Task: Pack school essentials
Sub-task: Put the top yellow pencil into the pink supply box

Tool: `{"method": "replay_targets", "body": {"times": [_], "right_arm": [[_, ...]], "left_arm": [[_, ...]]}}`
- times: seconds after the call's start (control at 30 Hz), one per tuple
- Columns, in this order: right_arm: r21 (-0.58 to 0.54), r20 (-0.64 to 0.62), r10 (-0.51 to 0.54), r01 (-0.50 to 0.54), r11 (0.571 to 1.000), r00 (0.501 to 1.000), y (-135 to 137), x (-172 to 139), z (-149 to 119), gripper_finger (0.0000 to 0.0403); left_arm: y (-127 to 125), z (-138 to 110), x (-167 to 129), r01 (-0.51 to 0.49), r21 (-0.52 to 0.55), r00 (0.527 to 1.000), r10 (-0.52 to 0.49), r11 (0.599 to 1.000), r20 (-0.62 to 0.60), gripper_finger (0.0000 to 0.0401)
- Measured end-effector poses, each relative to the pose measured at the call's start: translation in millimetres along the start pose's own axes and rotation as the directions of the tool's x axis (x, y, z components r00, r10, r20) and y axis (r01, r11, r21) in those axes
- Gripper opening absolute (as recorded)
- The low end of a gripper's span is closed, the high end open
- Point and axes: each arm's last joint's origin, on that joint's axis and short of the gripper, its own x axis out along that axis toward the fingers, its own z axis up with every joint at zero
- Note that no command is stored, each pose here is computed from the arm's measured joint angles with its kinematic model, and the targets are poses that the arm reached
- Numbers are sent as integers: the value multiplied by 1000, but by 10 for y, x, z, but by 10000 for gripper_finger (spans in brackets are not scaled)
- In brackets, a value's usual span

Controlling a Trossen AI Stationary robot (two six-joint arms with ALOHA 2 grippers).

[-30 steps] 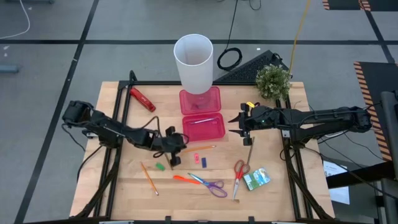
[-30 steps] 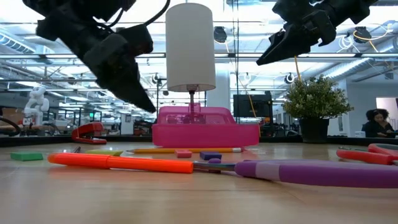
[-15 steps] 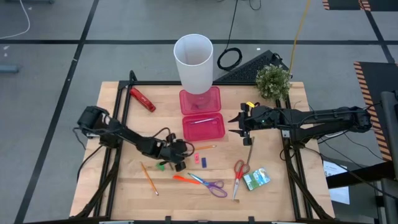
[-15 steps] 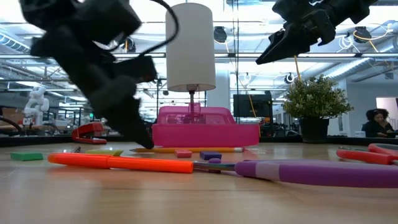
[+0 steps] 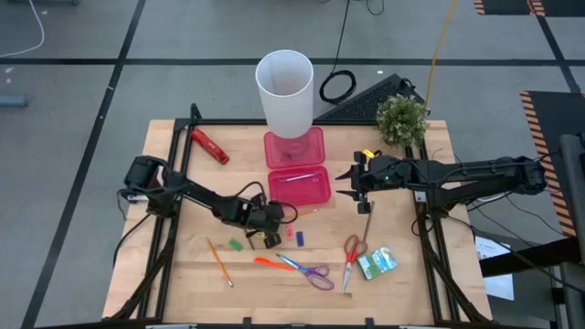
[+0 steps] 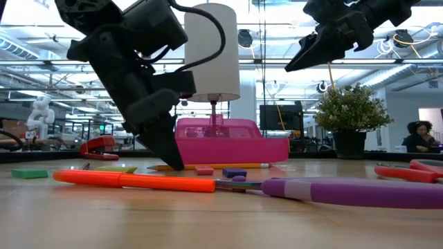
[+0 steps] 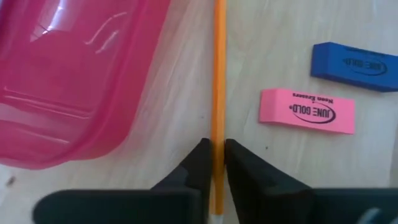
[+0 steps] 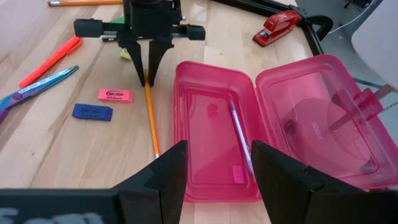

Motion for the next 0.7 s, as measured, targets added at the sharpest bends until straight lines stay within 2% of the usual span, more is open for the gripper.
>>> {"method": "replay_targets", "body": {"times": [0.13,0.3,0.53,0.7], "right_arm": [[-3,-2,2,-2,1000,1000,1,0,-3,169],[-4,-3,3,-3,1000,1000,2,0,-3,169],[-4,-2,4,-4,1000,1000,2,0,-2,169],[-4,-2,4,-4,1000,1000,2,0,-3,169]], "left_arm": [[2,-6,2,10,36,1000,-9,999,-11,18],[5,7,-32,21,46,1000,-21,999,-4,23],[31,66,-261,58,106,998,-61,993,24,17],[27,188,-494,95,139,987,-111,986,116,25]]}}
